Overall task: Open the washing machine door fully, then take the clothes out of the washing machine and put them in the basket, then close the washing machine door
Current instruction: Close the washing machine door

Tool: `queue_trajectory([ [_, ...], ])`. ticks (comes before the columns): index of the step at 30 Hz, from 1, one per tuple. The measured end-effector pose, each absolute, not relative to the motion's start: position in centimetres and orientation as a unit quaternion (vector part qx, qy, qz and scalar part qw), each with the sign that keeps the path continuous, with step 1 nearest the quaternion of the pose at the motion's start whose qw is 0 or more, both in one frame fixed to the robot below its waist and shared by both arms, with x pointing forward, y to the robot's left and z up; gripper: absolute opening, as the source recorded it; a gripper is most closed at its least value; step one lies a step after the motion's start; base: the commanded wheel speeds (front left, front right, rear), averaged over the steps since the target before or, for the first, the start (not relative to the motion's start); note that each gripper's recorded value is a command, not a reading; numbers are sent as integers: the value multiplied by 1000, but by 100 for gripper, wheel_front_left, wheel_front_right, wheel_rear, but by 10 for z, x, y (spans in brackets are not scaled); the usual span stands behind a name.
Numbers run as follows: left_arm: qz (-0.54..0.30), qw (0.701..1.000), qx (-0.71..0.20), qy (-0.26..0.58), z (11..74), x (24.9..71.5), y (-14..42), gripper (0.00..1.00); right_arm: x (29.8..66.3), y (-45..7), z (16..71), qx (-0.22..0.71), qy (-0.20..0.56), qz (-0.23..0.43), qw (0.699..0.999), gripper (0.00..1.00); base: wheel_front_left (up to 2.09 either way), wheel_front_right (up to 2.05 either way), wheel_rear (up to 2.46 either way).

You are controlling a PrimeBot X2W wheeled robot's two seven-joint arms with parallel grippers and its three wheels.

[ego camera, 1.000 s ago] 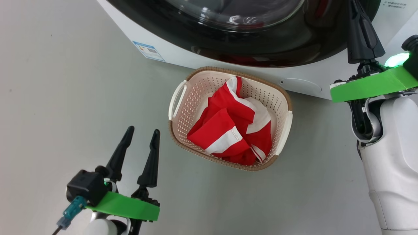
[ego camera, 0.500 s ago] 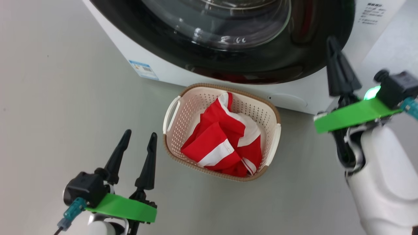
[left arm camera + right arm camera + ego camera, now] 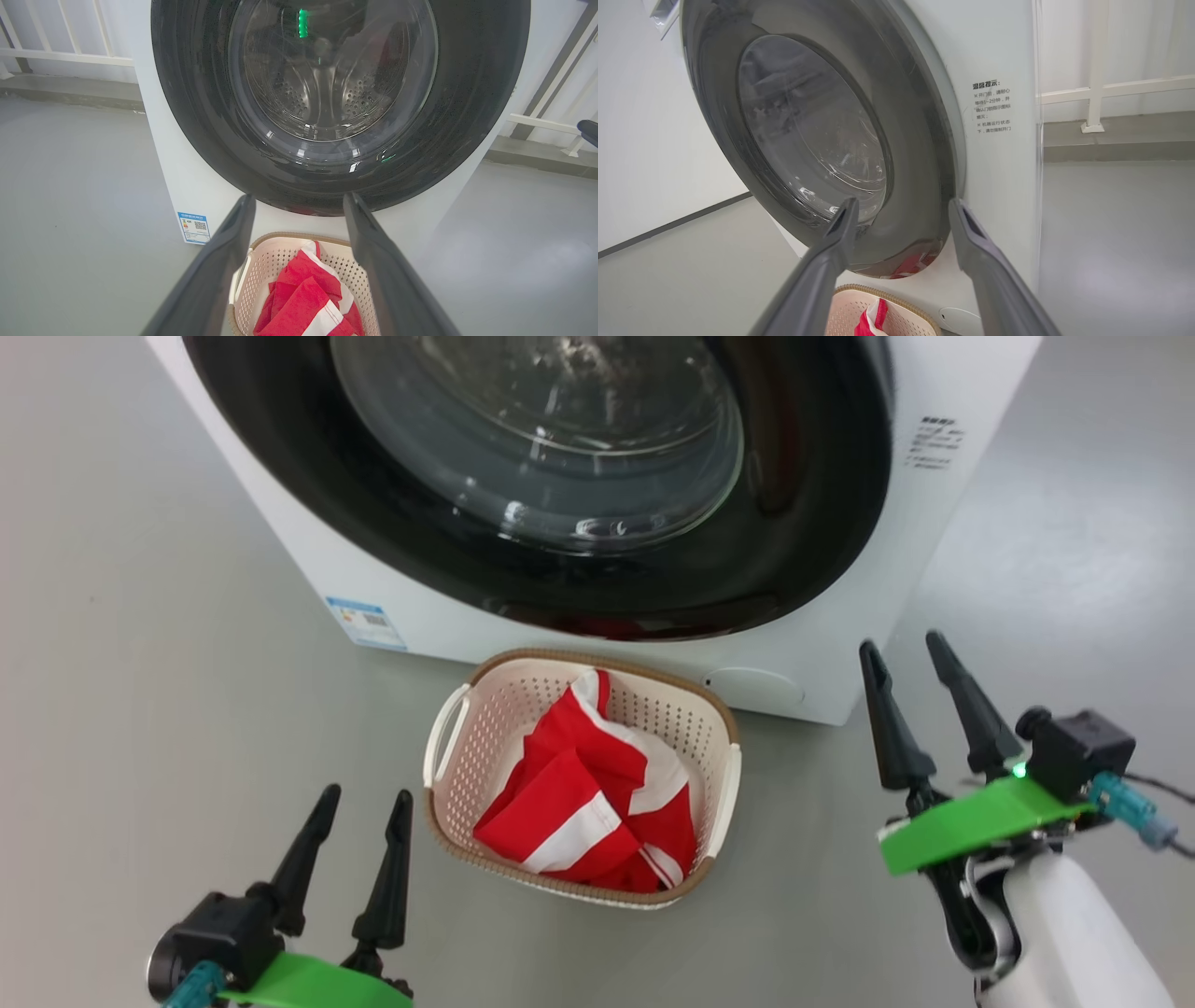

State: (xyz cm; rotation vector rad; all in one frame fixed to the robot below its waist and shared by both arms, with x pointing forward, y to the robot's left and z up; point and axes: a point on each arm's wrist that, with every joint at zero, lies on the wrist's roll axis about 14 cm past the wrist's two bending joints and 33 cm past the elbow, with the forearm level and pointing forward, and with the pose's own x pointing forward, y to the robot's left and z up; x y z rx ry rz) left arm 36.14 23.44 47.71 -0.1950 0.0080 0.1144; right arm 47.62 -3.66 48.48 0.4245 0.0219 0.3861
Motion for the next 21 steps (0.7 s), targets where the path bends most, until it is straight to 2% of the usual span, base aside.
queue_trajectory([
  [21, 17, 996, -87, 0, 480, 349, 215, 100, 393, -110, 452, 183, 56, 102, 976, 100, 0, 0, 0],
])
